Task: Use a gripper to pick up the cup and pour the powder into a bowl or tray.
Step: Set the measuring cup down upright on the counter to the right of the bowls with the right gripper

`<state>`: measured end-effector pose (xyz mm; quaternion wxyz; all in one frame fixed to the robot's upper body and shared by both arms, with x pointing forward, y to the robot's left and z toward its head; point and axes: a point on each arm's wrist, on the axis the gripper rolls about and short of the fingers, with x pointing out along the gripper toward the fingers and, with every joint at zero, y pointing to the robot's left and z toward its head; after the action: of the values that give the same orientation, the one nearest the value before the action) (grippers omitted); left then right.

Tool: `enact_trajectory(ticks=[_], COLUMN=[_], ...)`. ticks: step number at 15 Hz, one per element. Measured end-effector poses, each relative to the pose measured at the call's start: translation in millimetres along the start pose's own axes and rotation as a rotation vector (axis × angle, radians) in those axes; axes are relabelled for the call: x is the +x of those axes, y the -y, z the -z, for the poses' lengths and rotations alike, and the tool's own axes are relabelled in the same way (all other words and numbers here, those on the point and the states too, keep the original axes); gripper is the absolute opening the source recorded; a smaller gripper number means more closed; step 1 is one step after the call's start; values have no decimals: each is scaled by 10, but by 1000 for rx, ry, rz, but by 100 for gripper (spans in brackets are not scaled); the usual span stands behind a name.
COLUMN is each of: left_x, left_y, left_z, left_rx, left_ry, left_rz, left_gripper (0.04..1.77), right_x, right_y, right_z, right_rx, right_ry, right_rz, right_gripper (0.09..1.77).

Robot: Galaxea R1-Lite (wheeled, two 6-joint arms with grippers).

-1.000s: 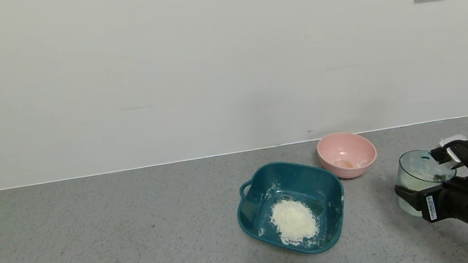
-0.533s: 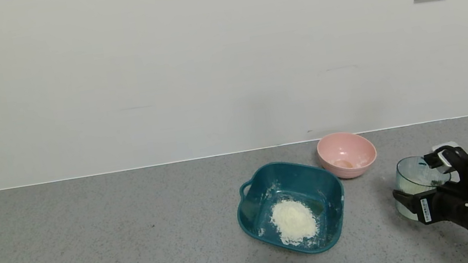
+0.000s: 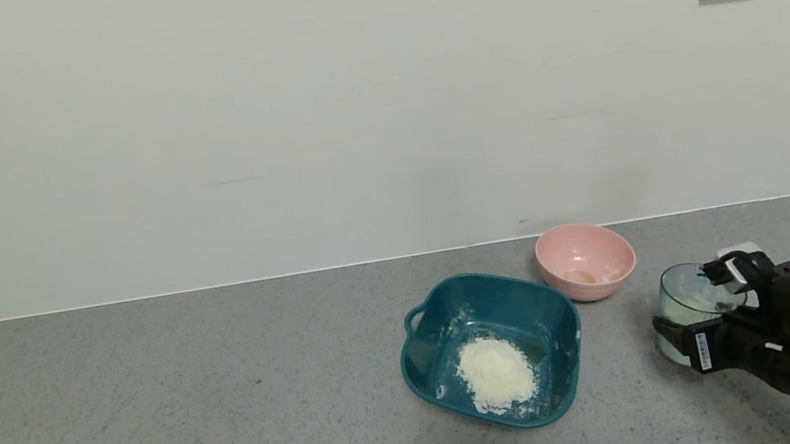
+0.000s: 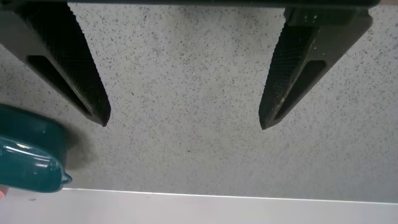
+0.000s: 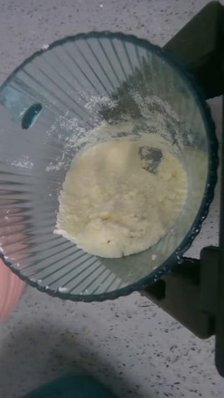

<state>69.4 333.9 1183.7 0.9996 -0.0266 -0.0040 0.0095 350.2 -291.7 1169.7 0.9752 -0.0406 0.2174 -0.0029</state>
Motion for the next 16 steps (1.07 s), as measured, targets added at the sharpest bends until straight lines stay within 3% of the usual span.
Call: enact_trajectory(ticks=[7,11,16], left_x=[0,0,0], left_y=[0,0,0], left_z=[0,0,0], left_rx=[0,0,0], left_ry=[0,0,0], left_rz=[0,0,0], left_gripper=[172,172,172], right_x=[196,235,219], right_y=[-36,-44,-46], right_z=[69,141,140], right_rx=[6,-12,-19], right_ry=[57,35,37], right_rz=[2,2,1], right_gripper=[134,134,153])
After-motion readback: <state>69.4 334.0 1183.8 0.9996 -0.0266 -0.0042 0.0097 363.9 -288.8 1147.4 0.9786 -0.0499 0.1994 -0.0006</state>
